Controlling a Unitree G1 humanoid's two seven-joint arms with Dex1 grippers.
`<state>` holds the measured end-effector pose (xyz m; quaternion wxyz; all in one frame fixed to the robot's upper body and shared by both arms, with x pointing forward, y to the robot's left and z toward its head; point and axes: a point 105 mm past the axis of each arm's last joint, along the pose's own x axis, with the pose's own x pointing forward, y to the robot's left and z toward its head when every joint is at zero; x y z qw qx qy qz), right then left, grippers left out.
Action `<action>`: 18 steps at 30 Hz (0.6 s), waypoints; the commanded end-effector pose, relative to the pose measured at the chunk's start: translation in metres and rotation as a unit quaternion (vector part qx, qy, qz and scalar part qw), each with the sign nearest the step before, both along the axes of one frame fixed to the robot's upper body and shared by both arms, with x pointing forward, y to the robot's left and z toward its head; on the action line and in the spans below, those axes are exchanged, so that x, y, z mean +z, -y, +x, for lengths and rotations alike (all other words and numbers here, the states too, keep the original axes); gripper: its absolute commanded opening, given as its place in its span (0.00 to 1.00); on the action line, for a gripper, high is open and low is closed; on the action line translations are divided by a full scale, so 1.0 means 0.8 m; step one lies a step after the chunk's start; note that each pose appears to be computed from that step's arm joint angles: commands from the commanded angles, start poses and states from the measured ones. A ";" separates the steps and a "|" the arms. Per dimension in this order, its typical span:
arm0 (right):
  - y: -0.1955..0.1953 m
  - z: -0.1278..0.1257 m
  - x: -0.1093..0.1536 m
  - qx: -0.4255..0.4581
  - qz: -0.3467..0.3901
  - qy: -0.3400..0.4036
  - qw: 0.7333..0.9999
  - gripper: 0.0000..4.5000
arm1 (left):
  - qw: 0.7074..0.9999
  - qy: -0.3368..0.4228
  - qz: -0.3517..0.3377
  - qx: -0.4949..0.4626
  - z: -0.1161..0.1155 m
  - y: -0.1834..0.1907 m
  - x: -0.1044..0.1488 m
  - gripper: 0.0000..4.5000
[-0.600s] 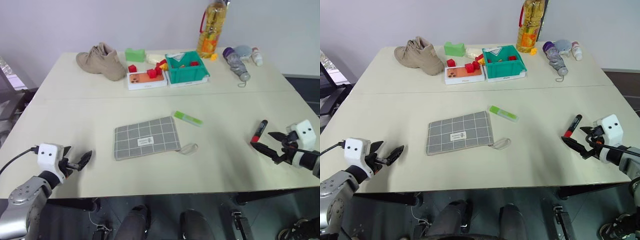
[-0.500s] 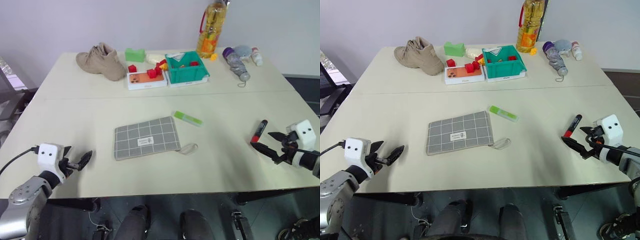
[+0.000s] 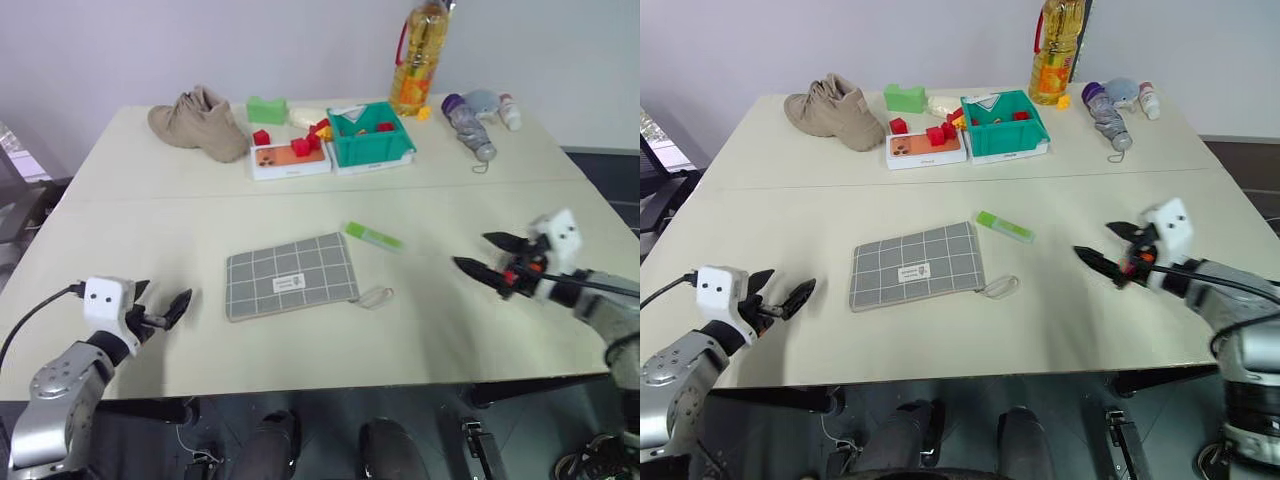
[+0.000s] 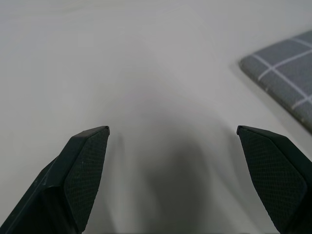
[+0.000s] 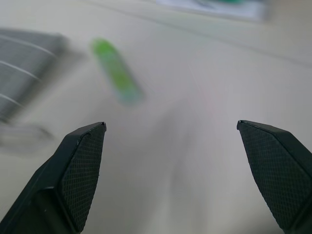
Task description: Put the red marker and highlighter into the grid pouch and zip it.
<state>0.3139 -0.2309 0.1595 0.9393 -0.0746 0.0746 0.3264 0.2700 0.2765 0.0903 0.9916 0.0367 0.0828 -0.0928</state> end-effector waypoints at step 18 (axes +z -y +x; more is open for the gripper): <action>-0.194 0.057 -0.077 0.035 -0.030 -0.058 0.997 0.00 | 0.997 0.014 0.059 -0.051 0.000 0.019 0.004 1.00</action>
